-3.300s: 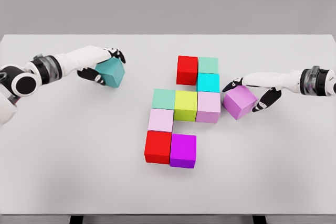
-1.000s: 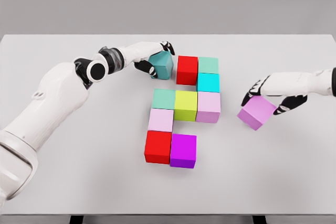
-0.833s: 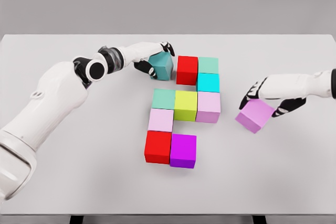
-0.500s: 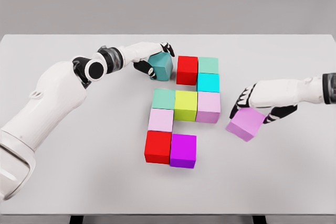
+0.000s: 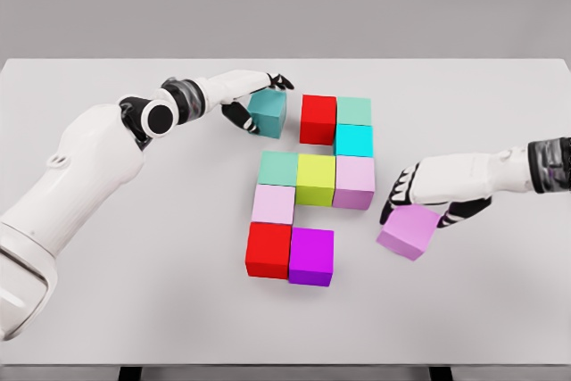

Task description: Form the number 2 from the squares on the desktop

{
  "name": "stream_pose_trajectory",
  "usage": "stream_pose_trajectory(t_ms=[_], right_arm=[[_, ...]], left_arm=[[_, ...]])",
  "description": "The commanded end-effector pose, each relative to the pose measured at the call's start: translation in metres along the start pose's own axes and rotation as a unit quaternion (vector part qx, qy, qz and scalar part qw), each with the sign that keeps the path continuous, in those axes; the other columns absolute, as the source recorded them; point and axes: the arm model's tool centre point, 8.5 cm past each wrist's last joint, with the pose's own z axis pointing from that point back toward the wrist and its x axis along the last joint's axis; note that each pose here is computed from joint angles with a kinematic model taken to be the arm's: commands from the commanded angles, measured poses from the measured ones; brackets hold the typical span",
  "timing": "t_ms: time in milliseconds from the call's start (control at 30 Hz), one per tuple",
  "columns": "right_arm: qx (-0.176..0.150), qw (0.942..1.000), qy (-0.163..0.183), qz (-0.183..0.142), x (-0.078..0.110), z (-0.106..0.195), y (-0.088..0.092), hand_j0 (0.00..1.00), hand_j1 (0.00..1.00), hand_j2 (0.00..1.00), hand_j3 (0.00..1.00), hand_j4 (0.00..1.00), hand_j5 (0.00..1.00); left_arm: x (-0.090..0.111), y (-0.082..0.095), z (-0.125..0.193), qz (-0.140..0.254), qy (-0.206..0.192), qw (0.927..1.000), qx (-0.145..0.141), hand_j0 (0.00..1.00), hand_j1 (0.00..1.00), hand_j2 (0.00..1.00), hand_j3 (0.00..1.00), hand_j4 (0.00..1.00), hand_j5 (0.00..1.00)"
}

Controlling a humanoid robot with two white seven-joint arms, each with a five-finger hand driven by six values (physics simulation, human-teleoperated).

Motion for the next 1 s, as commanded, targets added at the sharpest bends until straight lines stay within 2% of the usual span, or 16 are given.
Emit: stream_pose_trajectory(t_ms=[0, 167, 233, 333, 367, 400, 433, 500, 567, 667, 733, 867, 900, 933, 967], right_arm=[[0.002, 0.9999, -0.010, -0.003, 0.003, -0.007, 0.002, 0.72, 0.72, 0.72, 0.72, 0.72, 0.72], [0.002, 0.9998, -0.022, 0.000, 0.008, -0.015, 0.000, 0.72, 0.72, 0.72, 0.72, 0.72, 0.72], [0.004, 0.9996, -0.029, 0.000, 0.010, -0.020, 0.001, 0.72, 0.72, 0.72, 0.72, 0.72, 0.72], [0.006, 0.9992, -0.040, -0.001, 0.013, -0.029, 0.002, 0.72, 0.72, 0.72, 0.72, 0.72, 0.72], [0.008, 0.9991, -0.042, -0.002, 0.013, -0.030, 0.003, 0.72, 0.72, 0.72, 0.72, 0.72, 0.72], [0.008, 0.9990, -0.043, -0.002, 0.014, -0.031, 0.004, 0.72, 0.72, 0.72, 0.72, 0.72, 0.72], [0.011, 0.9989, -0.045, -0.003, 0.014, -0.033, 0.006, 0.72, 0.72, 0.72, 0.72, 0.72, 0.72], [0.017, 0.9989, -0.043, 0.000, 0.014, -0.034, 0.008, 0.72, 0.72, 0.72, 0.72, 0.72, 0.72], [0.023, 0.9987, -0.046, -0.003, 0.015, -0.036, 0.012, 0.72, 0.72, 0.72, 0.72, 0.72, 0.72], [0.026, 0.9986, -0.045, -0.002, 0.015, -0.036, 0.014, 0.72, 0.72, 0.72, 0.72, 0.72, 0.72], [0.027, 0.9986, -0.046, -0.003, 0.015, -0.037, 0.015, 0.72, 0.72, 0.72, 0.72, 0.72, 0.72], [0.030, 0.9984, -0.047, -0.004, 0.016, -0.038, 0.017, 0.73, 0.73, 0.73, 0.73, 0.73, 0.73], [0.030, 0.9985, -0.047, -0.005, 0.015, -0.037, 0.017, 0.77, 0.77, 0.77, 0.77, 0.77, 0.77], [0.031, 0.9985, -0.045, -0.006, 0.015, -0.036, 0.018, 0.97, 0.97, 0.97, 0.97, 0.97, 0.97], [0.031, 0.9986, -0.043, -0.006, 0.014, -0.034, 0.018, 1.00, 1.00, 1.00, 1.00, 1.00, 1.00]], left_arm=[[-0.004, 0.002, 0.004, 0.001, 0.003, 1.0000, 0.003, 0.99, 0.99, 0.99, 0.99, 0.99, 0.99], [-0.006, 0.015, 0.018, 0.013, -0.012, 0.9997, 0.016, 1.00, 1.00, 1.00, 1.00, 1.00, 1.00], [-0.018, 0.020, 0.027, 0.021, -0.003, 0.9995, 0.023, 0.96, 0.96, 0.96, 0.96, 0.96, 0.96], [-0.035, 0.030, 0.040, 0.016, 0.018, 0.9993, 0.029, 0.78, 0.78, 0.78, 0.78, 0.78, 0.78], [-0.041, 0.032, 0.042, 0.016, 0.027, 0.9991, 0.030, 0.68, 0.68, 0.68, 0.68, 0.68, 0.68], [-0.056, 0.030, 0.042, 0.022, 0.051, 0.9981, 0.025, 0.61, 0.61, 0.61, 0.61, 0.61, 0.61], [-0.068, 0.028, 0.042, 0.030, 0.070, 0.9969, 0.020, 0.59, 0.59, 0.59, 0.59, 0.59, 0.59], [-0.073, 0.022, 0.036, 0.043, 0.080, 0.9958, 0.015, 0.46, 0.46, 0.46, 0.46, 0.46, 0.46], [-0.081, 0.016, 0.034, 0.057, 0.095, 0.9937, 0.014, 0.46, 0.46, 0.46, 0.46, 0.46, 0.46], [-0.072, 0.010, 0.024, 0.052, 0.091, 0.9945, 0.005, 0.46, 0.46, 0.46, 0.46, 0.46, 0.46], [-0.071, 0.008, 0.023, 0.049, 0.089, 0.9948, -0.002, 0.42, 0.42, 0.42, 0.42, 0.42, 0.42], [-0.064, 0.007, 0.018, 0.048, 0.081, 0.9955, -0.003, 0.41, 0.41, 0.41, 0.41, 0.41, 0.41], [-0.063, 0.006, 0.017, 0.049, 0.081, 0.9955, -0.004, 0.41, 0.41, 0.41, 0.41, 0.41, 0.41], [-0.061, 0.006, 0.015, 0.048, 0.078, 0.9958, -0.004, 0.41, 0.41, 0.41, 0.41, 0.41, 0.41], [-0.061, 0.006, 0.015, 0.048, 0.078, 0.9958, -0.004, 0.41, 0.41, 0.41, 0.41, 0.41, 0.41]])
